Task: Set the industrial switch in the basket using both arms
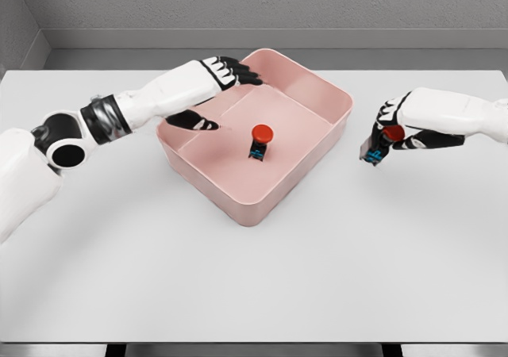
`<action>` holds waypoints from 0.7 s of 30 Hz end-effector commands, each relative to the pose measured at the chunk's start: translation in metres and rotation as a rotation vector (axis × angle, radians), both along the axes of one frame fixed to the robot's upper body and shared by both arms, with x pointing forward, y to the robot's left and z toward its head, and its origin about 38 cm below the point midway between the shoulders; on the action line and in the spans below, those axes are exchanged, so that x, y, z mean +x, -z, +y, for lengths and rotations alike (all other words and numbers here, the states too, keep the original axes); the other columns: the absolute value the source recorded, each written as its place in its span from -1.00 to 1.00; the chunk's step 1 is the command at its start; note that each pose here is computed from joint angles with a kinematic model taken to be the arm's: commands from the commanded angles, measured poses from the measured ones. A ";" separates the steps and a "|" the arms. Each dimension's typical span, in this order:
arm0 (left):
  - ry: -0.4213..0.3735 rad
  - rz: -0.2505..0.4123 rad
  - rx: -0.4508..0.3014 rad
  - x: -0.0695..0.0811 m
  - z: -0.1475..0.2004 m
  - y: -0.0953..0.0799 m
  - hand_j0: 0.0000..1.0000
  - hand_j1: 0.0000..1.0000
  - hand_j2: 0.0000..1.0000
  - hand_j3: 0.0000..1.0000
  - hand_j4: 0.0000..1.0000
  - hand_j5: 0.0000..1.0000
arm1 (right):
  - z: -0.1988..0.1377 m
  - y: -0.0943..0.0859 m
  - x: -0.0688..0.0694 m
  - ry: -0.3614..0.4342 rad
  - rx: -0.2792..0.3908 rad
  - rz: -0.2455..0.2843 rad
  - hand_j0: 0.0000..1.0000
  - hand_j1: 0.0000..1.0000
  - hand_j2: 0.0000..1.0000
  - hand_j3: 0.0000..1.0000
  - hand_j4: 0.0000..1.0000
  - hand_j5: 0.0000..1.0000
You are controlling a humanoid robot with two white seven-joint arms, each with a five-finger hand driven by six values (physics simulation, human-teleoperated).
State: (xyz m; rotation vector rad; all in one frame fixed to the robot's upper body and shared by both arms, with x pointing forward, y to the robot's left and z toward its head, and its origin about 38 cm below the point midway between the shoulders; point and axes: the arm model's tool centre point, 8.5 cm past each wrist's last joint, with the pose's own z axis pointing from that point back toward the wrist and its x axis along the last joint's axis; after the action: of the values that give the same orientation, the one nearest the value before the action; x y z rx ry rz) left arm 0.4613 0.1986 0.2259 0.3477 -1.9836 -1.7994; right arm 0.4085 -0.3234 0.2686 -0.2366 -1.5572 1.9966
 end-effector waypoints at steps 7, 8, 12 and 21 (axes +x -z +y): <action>-0.080 -0.017 0.206 -0.048 0.105 -0.023 1.00 1.00 1.00 1.00 1.00 1.00 | 0.020 -0.006 0.007 -0.037 0.044 -0.019 -0.11 -0.11 -0.11 -0.11 -0.11 -0.11; -0.080 -0.019 0.205 -0.048 0.105 -0.024 1.00 1.00 1.00 1.00 1.00 1.00 | 0.024 -0.008 0.008 -0.045 0.048 -0.024 -0.10 -0.10 -0.10 -0.10 -0.10 -0.10; -0.070 -0.022 0.208 -0.050 0.103 -0.023 1.00 1.00 1.00 1.00 1.00 1.00 | 0.033 -0.009 0.011 -0.061 0.064 -0.031 -0.10 -0.10 -0.10 -0.10 -0.10 -0.10; -0.053 -0.010 0.205 -0.055 0.098 -0.018 1.00 1.00 1.00 1.00 1.00 1.00 | 0.052 -0.016 0.023 -0.089 0.087 -0.044 -0.12 -0.12 -0.12 -0.12 -0.12 -0.12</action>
State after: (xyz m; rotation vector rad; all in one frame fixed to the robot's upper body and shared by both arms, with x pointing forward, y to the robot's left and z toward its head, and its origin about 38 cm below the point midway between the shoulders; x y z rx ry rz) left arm 0.4063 0.2962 0.2435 0.4732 -1.7794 -1.9818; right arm 0.4292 -0.2764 0.2887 -0.2045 -1.6996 2.0103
